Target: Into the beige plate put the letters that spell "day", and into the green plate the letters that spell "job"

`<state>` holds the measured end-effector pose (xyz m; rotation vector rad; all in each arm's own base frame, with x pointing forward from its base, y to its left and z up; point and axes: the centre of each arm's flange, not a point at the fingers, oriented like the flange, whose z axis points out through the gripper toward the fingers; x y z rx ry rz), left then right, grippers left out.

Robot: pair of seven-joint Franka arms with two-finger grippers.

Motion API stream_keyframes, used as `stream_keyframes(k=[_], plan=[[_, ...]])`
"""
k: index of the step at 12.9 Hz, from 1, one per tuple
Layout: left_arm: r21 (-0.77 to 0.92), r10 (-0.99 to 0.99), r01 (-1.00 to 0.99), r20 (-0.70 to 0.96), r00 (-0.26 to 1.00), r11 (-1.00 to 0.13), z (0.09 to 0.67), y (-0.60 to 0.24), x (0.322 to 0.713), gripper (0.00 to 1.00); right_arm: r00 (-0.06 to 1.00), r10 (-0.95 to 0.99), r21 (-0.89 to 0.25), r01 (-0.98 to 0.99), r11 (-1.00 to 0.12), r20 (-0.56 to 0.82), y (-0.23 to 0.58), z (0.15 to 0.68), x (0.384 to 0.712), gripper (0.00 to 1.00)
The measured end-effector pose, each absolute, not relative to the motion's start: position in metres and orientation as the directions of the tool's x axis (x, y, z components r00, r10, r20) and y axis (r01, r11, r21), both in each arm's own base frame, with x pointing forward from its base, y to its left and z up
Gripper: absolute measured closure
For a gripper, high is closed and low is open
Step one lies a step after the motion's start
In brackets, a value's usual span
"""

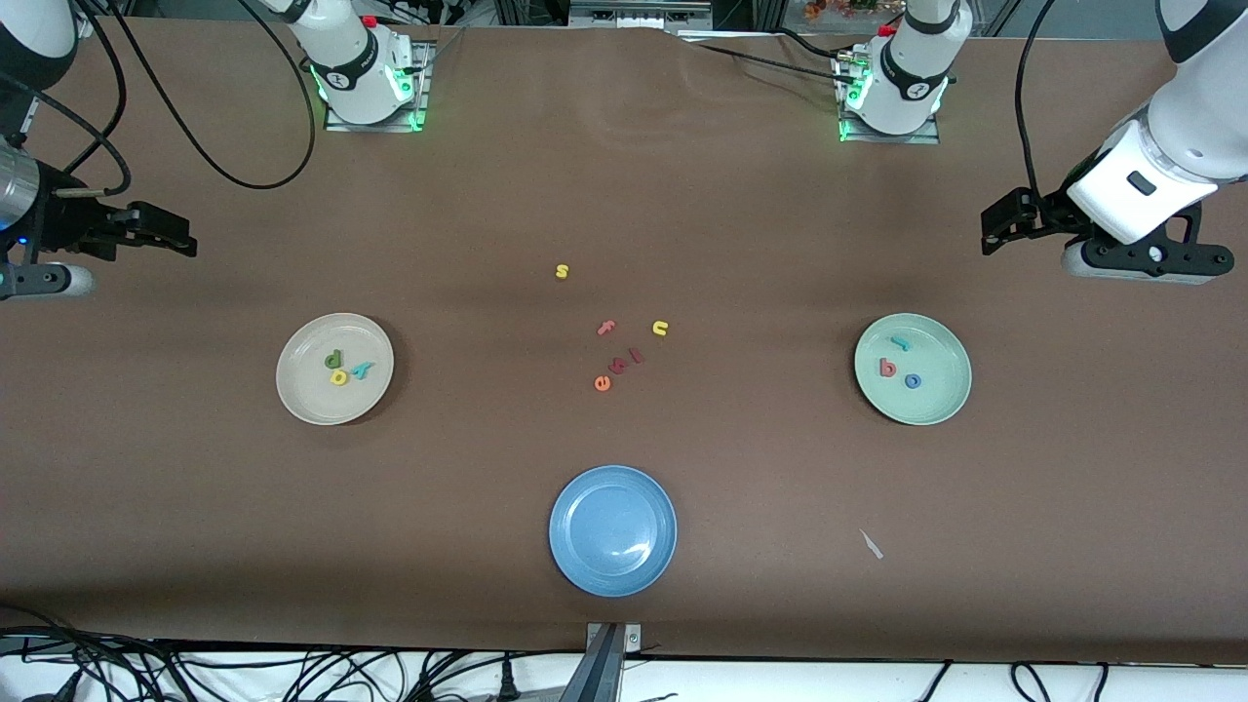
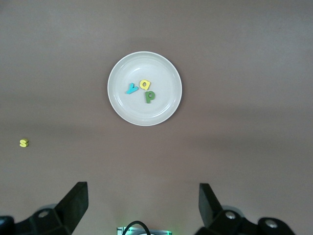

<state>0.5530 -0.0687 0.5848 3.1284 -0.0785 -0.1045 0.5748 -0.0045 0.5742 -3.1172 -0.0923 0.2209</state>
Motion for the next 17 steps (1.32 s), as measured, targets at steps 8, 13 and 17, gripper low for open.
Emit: stream_keyframes(k=[8, 13, 17], plan=[[0.012, -0.05, -0.05, -0.066, 0.997, -0.999, 0.5848, -0.0687, 0.553, 0.0, 0.988, 0.054, -0.019, 0.052, -0.998, -0.142, -0.0078, 0.5756, 0.5736, 0.0], [0.012, -0.05, -0.05, -0.066, 0.997, -0.999, 0.5848, -0.0686, 0.553, 0.0, 0.988, 0.055, -0.019, 0.053, -0.998, -0.147, -0.0072, 0.5727, 0.5747, 0.0], [0.012, -0.05, -0.05, -0.067, 0.997, -0.999, 0.5848, -0.0686, 0.553, 0.0, 0.987, 0.056, -0.019, 0.053, -0.998, -0.149, -0.0069, 0.5716, 0.5752, 0.0]])
